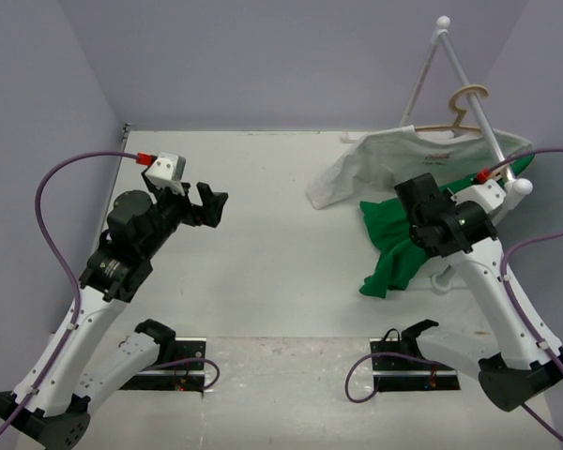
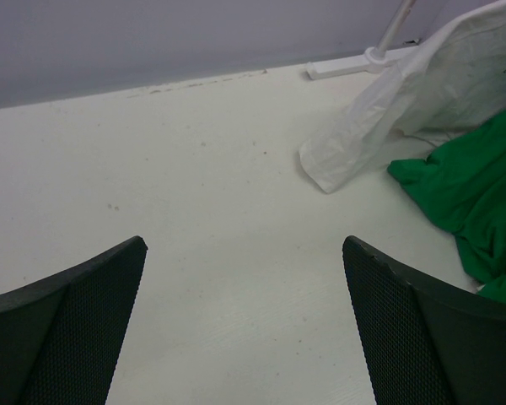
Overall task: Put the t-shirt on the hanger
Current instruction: Place the hanger at the clothesline.
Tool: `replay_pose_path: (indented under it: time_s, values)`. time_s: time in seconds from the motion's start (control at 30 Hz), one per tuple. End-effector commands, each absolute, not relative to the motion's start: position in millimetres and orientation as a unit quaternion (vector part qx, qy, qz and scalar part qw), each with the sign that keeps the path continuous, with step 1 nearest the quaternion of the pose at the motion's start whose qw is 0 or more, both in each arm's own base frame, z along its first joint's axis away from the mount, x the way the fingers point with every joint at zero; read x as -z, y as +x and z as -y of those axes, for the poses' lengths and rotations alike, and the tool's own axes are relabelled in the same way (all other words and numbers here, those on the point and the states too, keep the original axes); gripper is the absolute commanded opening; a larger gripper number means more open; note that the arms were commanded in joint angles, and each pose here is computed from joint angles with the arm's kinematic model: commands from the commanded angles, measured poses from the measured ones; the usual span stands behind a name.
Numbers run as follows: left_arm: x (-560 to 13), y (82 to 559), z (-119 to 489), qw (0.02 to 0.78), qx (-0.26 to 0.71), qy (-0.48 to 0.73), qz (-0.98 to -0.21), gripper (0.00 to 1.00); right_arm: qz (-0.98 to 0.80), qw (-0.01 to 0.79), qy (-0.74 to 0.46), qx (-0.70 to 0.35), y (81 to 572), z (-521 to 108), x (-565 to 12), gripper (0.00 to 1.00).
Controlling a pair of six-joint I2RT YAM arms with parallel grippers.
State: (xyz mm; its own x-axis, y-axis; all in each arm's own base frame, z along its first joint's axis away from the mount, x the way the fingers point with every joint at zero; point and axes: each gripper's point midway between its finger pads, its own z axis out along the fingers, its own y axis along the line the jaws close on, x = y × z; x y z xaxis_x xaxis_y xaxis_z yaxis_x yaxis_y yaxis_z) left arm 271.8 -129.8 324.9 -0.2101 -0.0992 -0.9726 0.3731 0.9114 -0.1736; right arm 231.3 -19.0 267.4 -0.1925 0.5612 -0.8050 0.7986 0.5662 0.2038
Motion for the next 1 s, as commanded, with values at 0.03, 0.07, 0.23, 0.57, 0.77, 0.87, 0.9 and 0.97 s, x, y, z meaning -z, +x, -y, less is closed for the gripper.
replay_pose_path:
  time_s: [0.03, 0.07, 0.23, 0.57, 0.77, 0.87, 0.9, 0.97]
  values:
    - [-333.8, 273.8, 135.2, 0.635, 0.199, 0.105, -0.739, 1.0, -0.726, 0.447, 0.505, 0.133, 227.5, 23.2, -253.4, 0.0]
    - [-333.5, 273.8, 135.5, 0.635, 0.2, 0.106, -0.739, 1.0, -0.721, 0.448, 0.511, 0.135, 229.7, 23.2, -252.5, 0.0]
    - [-336.5, 273.9, 134.8, 0.637, 0.198, 0.105, -0.738, 1.0, -0.705, 0.434, 0.537, 0.164, 252.5, 15.6, -243.0, 0.0]
    - [-334.6, 273.7, 130.9, 0.64, 0.183, 0.114, -0.738, 1.0, -0.669, 0.422, 0.598, 0.129, 301.3, -8.9, -257.9, 0.0]
    - [-331.9, 277.6, 129.6, 0.639, 0.176, 0.109, -0.74, 1.0, -0.653, 0.42, 0.623, 0.092, 309.5, -17.6, -264.3, 0.06]
    - [-329.4, 279.0, 131.3, 0.636, 0.178, 0.111, -0.743, 1.0, -0.645, 0.423, 0.631, 0.085, 313.3, -18.3, -269.1, 0.09]
    - [-328.9, 278.9, 131.3, 0.635, 0.177, 0.111, -0.744, 1.0, -0.642, 0.422, 0.634, 0.084, 312.8, -18.0, -270.3, 0.17]
    - [-328.1, 278.5, 130.8, 0.635, 0.176, 0.112, -0.744, 1.0, -0.636, 0.419, 0.644, 0.073, 311.3, -19.6, -271.5, 0.42]
